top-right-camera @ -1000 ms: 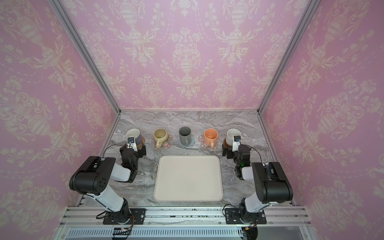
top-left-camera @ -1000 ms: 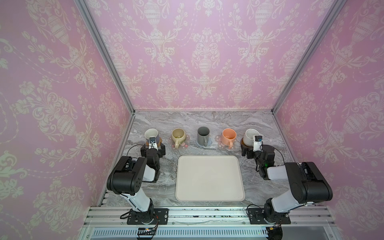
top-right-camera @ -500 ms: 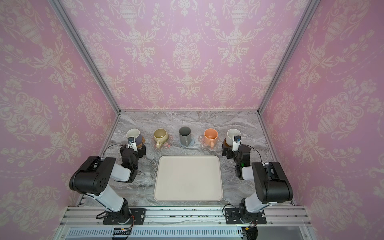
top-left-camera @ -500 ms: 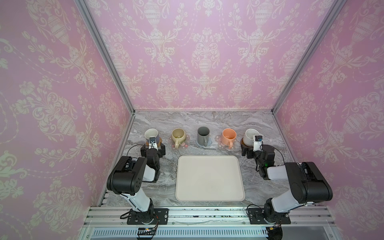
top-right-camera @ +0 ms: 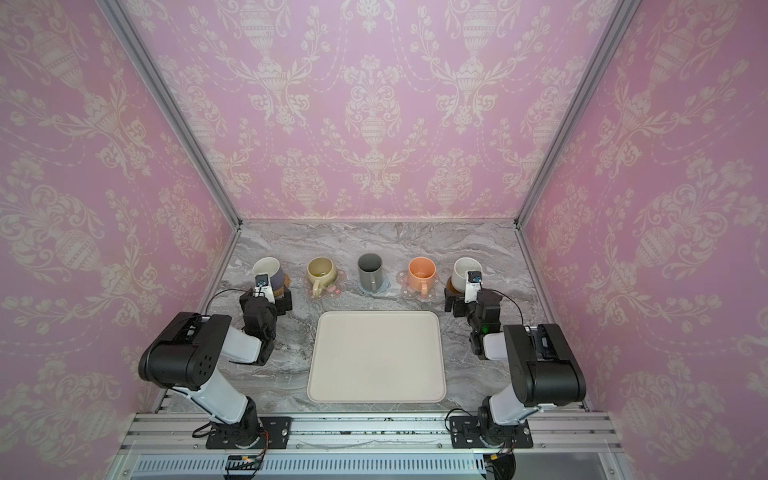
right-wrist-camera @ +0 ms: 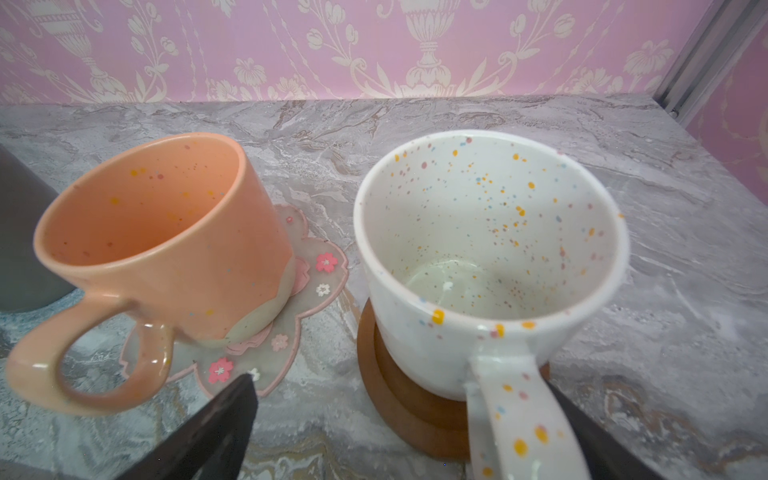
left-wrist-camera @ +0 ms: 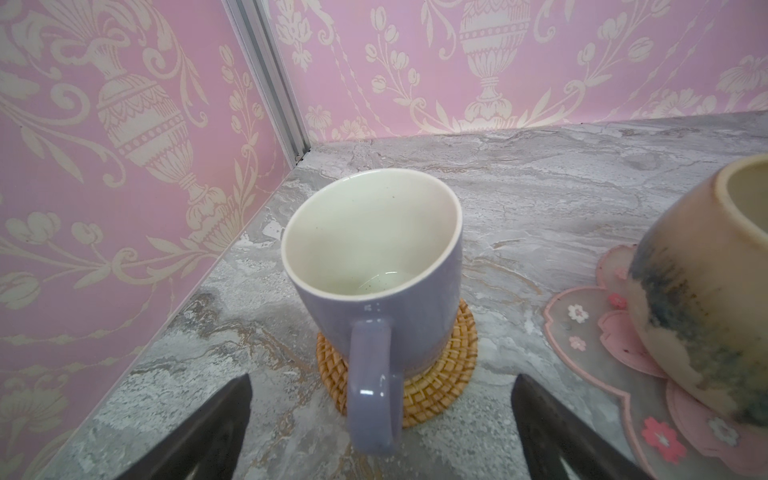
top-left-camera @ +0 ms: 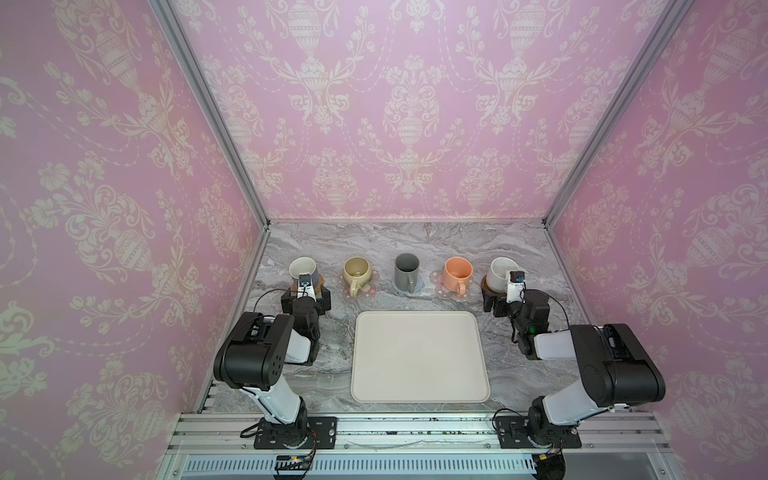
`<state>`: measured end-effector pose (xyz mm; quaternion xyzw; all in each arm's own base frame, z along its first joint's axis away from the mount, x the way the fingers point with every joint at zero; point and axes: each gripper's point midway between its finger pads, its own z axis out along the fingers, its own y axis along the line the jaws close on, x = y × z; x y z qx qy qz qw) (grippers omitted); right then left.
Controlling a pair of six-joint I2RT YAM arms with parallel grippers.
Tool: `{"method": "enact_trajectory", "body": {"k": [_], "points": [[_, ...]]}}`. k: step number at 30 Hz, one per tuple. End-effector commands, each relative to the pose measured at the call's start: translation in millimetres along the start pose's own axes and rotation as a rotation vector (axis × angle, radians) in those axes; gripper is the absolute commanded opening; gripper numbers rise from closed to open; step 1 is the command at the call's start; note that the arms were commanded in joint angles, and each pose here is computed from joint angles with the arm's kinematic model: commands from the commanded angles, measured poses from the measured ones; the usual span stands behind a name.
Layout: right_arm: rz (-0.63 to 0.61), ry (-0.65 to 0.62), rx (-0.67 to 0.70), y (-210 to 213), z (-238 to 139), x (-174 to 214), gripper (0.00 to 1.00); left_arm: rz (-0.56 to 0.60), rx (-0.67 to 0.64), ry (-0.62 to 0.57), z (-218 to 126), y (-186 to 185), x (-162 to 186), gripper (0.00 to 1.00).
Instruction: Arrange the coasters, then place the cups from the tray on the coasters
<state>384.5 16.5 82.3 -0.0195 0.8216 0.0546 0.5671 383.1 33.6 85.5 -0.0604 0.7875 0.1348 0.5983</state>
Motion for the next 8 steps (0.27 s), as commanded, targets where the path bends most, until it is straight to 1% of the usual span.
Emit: {"method": "enact_trajectory", "body": {"k": [1,8], "points": [[0.003,-0.050,0.004,-1.6,3.9,-18.5,1.00,-0.026,-0.012,0.003,0.9,2.8,-1.9,0.99],[0.001,-0.049,0.003,-1.2,4.0,-17.9,1.00,-0.025,-0.013,0.004,0.8,3.0,-1.7,0.99]]}}
